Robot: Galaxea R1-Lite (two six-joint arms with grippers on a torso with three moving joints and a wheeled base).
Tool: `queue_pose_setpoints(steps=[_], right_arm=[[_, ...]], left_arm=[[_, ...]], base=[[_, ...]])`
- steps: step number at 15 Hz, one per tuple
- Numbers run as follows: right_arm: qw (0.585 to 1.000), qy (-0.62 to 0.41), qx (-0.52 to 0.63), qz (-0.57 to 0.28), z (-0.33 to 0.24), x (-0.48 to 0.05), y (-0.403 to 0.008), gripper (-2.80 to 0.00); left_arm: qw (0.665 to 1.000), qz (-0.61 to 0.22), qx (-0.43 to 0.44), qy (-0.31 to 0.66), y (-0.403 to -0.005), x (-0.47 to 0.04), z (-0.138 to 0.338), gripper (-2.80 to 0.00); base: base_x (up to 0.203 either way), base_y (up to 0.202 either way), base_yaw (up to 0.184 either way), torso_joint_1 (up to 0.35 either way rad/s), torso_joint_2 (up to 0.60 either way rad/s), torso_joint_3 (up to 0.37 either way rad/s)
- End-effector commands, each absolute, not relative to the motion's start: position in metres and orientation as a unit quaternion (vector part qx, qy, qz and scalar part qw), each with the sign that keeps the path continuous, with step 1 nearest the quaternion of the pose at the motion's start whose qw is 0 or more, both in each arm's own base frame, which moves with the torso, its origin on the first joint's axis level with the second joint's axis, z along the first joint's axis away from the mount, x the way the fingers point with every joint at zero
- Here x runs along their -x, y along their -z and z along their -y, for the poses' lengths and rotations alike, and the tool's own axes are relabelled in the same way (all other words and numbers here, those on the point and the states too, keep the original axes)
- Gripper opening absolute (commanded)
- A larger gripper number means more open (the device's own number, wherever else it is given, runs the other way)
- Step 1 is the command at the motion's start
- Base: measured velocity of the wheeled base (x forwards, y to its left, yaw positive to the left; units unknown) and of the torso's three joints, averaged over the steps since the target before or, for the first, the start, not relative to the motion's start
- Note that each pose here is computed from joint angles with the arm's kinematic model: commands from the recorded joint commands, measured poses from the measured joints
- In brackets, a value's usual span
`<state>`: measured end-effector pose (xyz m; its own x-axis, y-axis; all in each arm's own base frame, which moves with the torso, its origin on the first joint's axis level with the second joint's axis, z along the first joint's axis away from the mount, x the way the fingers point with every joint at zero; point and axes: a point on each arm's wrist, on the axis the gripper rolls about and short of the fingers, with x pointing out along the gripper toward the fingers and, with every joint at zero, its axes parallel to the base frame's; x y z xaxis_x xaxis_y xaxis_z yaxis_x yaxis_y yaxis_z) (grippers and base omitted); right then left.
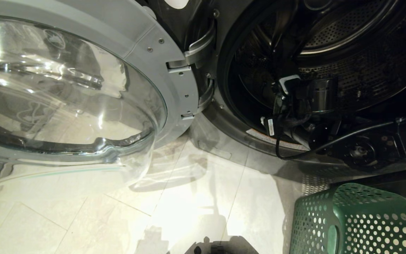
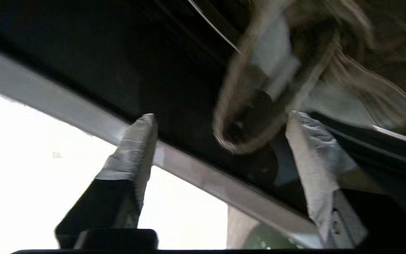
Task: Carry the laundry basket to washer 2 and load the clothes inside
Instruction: Close the washing machine door with the left hand
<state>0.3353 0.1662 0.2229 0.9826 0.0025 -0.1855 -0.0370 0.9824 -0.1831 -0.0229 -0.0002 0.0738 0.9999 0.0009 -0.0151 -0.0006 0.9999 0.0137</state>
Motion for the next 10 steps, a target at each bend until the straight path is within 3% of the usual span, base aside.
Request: queue_pose_setpoints(steps=[1, 2, 10], right_arm=[[0.991, -0.006, 0.095, -0.094, -0.176, -0.353, -0.214, -1.39], [0.992, -0.001, 0.092, -0.087, -0.179, -0.359, -0.216, -2.80], [0.992, 0.061, 0.090, -0.066, -0.182, -0.382, -0.222, -2.80]], left_arm=[[1.000, -0.008, -0.007, -0.001, -0.073, 0.023, 0.000, -2.80], [1.000, -0.008, -0.007, -0.001, -0.073, 0.023, 0.000, -2.80], [1.000, -0.008, -0.007, 0.000, -0.073, 0.023, 0.000, -2.80]], base=[[0.000, 0.000, 0.000, 0.000, 0.00, 0.000], [0.000, 0.000, 0.000, 0.000, 0.00, 0.000], [0.000, 0.000, 0.000, 0.000, 0.00, 0.000]])
